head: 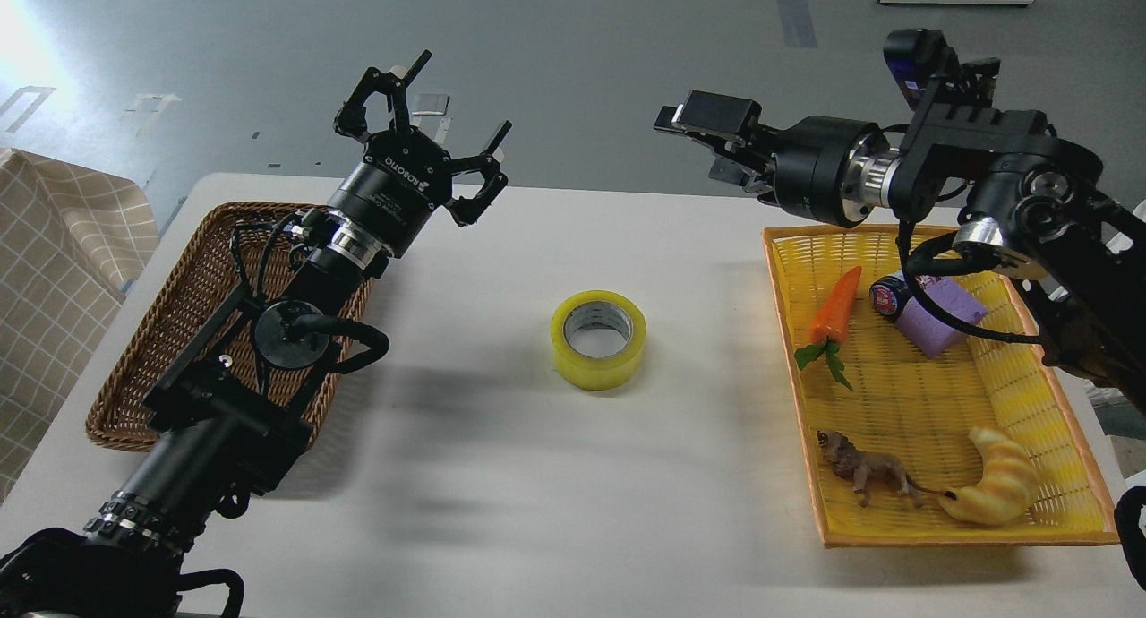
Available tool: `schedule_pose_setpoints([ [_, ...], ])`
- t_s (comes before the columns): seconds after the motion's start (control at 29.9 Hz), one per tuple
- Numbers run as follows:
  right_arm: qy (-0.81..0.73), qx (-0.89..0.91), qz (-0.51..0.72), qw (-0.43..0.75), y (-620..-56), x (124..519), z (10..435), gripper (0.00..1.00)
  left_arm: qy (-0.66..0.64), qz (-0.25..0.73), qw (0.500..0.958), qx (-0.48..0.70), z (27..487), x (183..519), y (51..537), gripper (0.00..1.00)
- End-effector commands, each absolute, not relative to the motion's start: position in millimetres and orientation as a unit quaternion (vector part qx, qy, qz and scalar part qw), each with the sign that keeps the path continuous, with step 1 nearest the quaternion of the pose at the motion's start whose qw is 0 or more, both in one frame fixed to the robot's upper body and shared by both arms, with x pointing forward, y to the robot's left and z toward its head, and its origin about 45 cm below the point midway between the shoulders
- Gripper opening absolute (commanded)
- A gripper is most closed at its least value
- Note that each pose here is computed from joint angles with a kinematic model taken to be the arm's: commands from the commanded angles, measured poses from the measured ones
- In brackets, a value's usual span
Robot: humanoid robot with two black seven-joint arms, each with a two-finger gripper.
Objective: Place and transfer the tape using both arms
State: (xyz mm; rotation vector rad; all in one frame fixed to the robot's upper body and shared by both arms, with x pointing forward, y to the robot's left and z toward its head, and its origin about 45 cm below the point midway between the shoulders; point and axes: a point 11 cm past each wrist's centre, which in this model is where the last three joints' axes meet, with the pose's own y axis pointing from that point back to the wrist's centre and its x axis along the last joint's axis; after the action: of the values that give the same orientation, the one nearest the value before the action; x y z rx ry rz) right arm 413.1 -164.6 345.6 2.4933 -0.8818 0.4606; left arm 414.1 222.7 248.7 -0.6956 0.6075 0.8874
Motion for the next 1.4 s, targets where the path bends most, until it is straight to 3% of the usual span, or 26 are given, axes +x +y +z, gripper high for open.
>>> schedule_pose_setpoints([
  [0.0, -0.363, 0.911, 0.138, 0.139, -190, 418, 369, 0.99, 0.283, 0.415, 0.803, -0.322, 248, 414, 224, 0.98],
  [0.33, -0.437, 0.881, 0.043, -0.178, -214, 423, 412, 0.97, 0.280, 0.414, 0.806, -0.318, 249, 414, 223, 0.98],
  [0.57, -0.442, 0.859, -0.002, -0.259, -246, 419, 417, 0.97, 0.282, 0.410, 0.811, -0.309, 247, 413, 218, 0.98],
  [0.74, -0.424, 0.844, -0.079, -0.319, -259, 413, 393, 0.98, 0.282, 0.409, 0.813, -0.304, 246, 413, 218, 0.98],
  [1.37, -0.446, 0.783, -0.197, -0.385, -304, 400, 326, 0.98, 0.270, 0.405, 0.819, -0.303, 257, 416, 220, 0.98],
])
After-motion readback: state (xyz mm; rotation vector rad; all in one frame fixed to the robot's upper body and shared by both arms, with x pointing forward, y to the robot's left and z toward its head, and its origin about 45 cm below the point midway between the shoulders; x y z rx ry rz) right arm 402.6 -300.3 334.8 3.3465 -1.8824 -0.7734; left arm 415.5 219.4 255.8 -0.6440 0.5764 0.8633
